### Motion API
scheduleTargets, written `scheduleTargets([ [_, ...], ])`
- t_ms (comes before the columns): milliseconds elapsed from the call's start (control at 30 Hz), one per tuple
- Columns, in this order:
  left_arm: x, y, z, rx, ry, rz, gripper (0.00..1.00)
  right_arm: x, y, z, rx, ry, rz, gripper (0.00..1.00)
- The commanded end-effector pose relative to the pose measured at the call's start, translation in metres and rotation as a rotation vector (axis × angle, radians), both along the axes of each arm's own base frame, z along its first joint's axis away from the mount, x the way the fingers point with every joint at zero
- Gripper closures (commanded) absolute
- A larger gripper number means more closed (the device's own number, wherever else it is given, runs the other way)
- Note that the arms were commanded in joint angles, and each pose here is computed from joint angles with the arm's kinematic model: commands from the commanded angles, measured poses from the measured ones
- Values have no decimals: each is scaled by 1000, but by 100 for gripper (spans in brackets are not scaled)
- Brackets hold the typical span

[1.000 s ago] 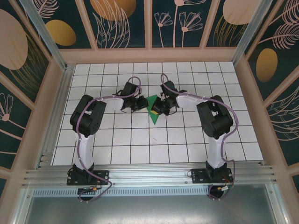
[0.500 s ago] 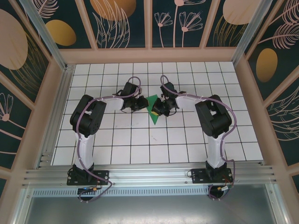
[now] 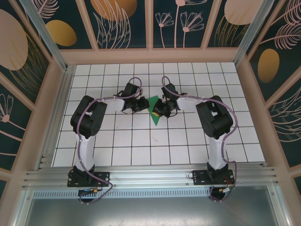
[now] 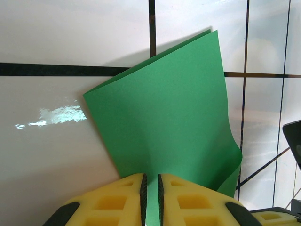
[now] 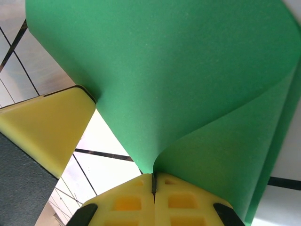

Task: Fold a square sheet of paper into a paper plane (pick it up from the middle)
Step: Third fold the triangle at the center of the table.

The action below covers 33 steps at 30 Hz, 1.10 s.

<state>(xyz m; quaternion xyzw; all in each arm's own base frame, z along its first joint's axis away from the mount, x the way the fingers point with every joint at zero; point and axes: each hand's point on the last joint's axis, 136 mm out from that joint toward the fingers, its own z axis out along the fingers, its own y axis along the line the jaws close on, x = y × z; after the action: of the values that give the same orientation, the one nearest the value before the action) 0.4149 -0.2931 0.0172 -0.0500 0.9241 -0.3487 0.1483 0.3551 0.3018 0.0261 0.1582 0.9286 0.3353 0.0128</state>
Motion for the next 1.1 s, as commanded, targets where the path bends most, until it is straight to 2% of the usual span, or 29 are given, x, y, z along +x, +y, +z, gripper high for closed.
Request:
scheduleTargets([
  [0,-20,8,-45,95,91,-15,82,-2,-4,-14,-25,19,-22,98],
  [1067,-23,6,-47,97,97,-20,82,1,-9,-22,-18,26,-70,98],
])
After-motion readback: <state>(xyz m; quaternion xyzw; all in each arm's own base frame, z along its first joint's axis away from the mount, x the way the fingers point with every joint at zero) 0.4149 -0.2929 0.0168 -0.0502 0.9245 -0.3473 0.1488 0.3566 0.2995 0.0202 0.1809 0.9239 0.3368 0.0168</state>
